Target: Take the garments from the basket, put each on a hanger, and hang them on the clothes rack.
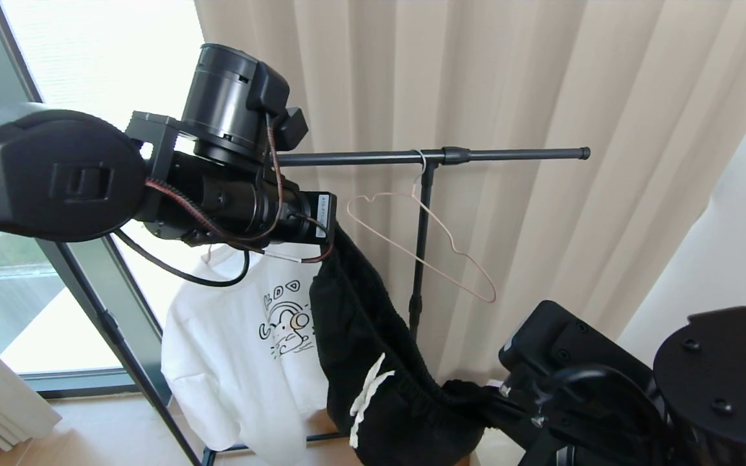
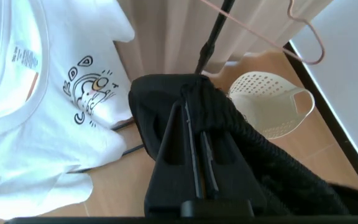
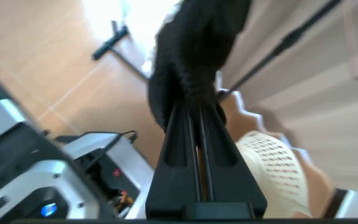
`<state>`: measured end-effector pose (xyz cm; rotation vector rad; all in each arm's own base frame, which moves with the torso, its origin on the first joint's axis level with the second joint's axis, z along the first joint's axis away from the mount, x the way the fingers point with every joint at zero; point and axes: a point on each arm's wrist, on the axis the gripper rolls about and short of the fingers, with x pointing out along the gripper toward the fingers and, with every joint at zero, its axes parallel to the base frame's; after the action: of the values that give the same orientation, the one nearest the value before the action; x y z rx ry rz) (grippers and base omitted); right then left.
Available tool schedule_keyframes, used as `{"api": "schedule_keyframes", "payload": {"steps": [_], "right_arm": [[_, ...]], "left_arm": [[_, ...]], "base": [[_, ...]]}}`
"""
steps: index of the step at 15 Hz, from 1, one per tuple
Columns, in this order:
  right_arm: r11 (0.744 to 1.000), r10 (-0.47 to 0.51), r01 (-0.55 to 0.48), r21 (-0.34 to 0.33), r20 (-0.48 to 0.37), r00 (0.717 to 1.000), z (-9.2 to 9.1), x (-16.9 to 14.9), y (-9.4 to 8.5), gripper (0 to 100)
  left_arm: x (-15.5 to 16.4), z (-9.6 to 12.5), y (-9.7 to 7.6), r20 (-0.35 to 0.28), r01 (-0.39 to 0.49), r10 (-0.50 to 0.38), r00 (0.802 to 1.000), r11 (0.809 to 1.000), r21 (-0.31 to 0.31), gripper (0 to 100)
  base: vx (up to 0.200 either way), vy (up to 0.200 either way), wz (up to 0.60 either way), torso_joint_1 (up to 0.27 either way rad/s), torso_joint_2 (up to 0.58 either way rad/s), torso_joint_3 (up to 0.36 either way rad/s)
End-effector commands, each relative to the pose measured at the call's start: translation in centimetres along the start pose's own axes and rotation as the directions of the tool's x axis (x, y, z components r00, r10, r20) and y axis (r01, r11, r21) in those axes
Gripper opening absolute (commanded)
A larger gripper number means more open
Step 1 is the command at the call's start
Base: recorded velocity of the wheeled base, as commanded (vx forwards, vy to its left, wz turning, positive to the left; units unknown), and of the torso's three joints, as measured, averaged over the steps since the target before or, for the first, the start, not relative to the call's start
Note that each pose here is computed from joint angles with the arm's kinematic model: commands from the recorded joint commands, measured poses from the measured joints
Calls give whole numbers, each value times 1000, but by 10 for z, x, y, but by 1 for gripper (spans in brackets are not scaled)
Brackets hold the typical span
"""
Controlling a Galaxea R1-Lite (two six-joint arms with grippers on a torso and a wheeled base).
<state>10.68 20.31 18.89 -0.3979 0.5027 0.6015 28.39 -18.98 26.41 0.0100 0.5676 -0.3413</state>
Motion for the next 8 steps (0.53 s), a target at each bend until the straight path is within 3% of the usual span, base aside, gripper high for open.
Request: {"api": "schedule_keyframes", "payload": {"steps": [1, 5, 8], "right_arm": [[998, 55, -55, -20, -1, 999, -2, -2, 11, 0], [975, 222, -223, 26, 9, 975, 0, -8, 26, 0], [953, 253, -273, 133, 148, 956, 14, -8, 30, 0]], "left_arm": [[18, 2, -3, -14, 16, -16, 1000, 1000, -3, 0], [22, 8, -6, 2, 28, -28, 1000, 999, -19, 0], [20, 10, -8, 8, 43, -43, 999, 999, -21, 0]], "base": [[0, 0, 0, 0, 0, 0], [0, 0, 0, 0, 0, 0], [0, 0, 0, 0, 0, 0]]}}
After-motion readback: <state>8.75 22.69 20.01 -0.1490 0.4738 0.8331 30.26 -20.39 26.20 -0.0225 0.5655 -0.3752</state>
